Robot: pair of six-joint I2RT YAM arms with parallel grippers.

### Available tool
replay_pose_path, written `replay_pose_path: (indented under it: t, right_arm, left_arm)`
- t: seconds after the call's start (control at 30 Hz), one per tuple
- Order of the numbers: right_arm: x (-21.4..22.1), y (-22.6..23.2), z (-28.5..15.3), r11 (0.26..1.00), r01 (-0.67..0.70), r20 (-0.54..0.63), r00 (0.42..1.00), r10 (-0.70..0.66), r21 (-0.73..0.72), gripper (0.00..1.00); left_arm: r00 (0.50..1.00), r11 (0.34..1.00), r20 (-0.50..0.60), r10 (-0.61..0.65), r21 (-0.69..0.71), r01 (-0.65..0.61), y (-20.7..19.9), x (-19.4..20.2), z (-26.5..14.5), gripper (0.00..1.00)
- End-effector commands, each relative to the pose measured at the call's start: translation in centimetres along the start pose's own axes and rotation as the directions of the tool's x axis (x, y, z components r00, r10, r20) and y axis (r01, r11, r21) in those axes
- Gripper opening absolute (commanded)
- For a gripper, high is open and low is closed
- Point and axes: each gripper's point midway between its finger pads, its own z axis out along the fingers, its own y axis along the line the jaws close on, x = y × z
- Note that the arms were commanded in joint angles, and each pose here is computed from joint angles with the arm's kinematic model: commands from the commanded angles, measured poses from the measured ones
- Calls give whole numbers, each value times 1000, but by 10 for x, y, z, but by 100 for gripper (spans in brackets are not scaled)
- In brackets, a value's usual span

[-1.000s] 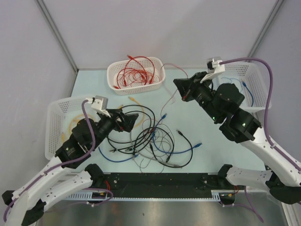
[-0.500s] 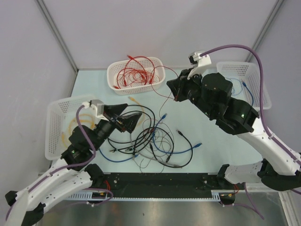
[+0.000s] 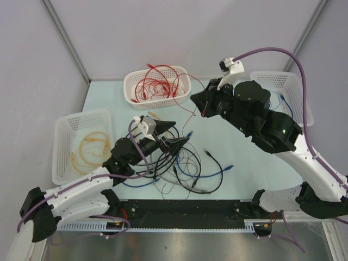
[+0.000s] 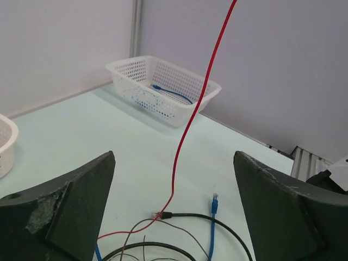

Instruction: Untangle the cables

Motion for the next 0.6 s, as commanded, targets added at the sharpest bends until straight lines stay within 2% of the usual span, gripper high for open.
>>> replay_pose_path:
  t: [0.0,0.03,0.07,0.13,0.17,0.2,0.5,0.57]
  right_arm:
    - [-10,10,-6,999,-27,10,1000,28,-40,0]
    - [-8,10,-5,999,-26,5,1000,26,-37,0]
    - [-8,10,-5,999,-25,3,1000,25,-37,0]
    - [-6,9,-5,999,-27,-3,1000,26,-36,0]
    - [-6,9,-5,999,-28,-1,1000,28,-36,0]
    - [-4,9,-4,999,-29,-4,1000,29,-35,0]
    - [2,11,-3,998,-39,-20,999,38,-46,0]
    - [2,11,-3,998,-42,-21,999,41,-48,0]
  left_arm:
    - [992,996,117,48,67,-57,-13,-28,12,91]
    - [991,996,120,55,61,-63,-12,-29,14,87]
    - [991,996,118,59,57,-66,-11,-29,15,76]
    - [992,996,112,65,52,-71,-10,-28,18,61]
    - [992,996,112,67,49,-72,-9,-28,18,49]
    - [991,996,113,71,44,-76,-8,-28,19,47]
    - [993,997,108,54,56,-61,-9,-26,26,48]
    - [993,997,104,49,53,-55,-8,-25,29,32]
